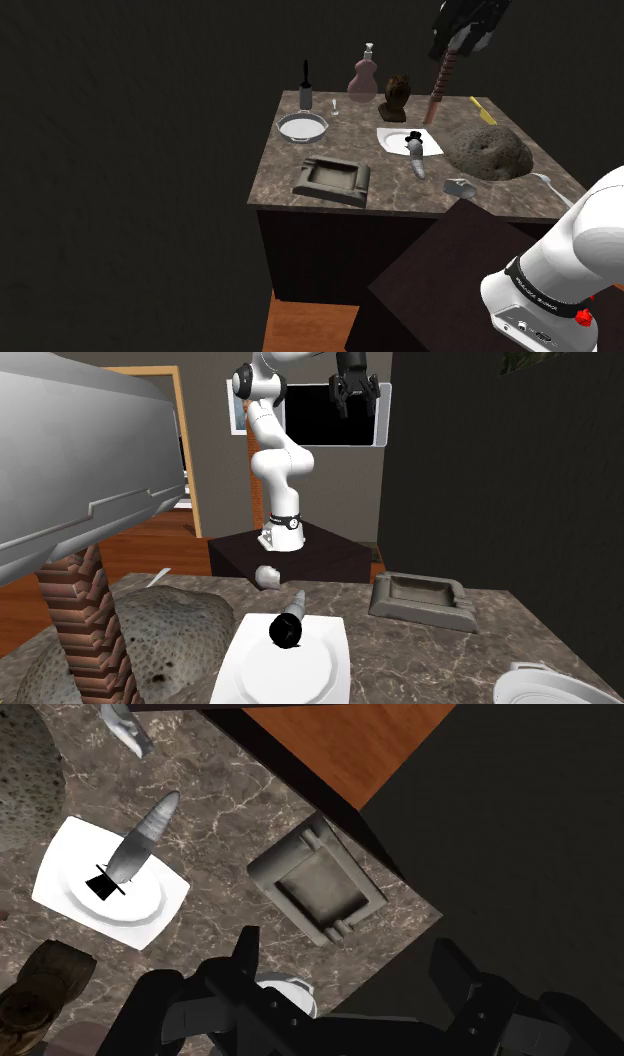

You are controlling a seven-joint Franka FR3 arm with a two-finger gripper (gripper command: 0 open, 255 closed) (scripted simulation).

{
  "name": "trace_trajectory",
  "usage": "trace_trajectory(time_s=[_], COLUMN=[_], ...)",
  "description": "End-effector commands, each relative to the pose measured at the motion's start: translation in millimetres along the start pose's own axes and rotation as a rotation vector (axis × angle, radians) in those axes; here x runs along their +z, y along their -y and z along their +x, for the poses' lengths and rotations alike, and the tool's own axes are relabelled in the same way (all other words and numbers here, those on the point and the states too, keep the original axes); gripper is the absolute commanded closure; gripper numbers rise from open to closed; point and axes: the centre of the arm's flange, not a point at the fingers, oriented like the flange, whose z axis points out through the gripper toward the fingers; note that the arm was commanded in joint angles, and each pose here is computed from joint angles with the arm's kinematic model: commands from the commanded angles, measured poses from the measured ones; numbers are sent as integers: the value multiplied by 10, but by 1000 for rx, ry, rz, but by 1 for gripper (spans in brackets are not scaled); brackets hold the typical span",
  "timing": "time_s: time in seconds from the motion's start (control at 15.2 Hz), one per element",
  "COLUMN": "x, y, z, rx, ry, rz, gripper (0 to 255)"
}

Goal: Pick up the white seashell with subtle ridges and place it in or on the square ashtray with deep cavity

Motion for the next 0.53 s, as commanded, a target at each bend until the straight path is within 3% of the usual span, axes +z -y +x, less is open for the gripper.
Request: trace_trajectory(time_s=[0.0, 0.46], x=[0, 752], y=[0, -469], z=[0, -68], rx=[0, -2], ry=[0, 52], rz=[0, -33], gripper=[0, 0])
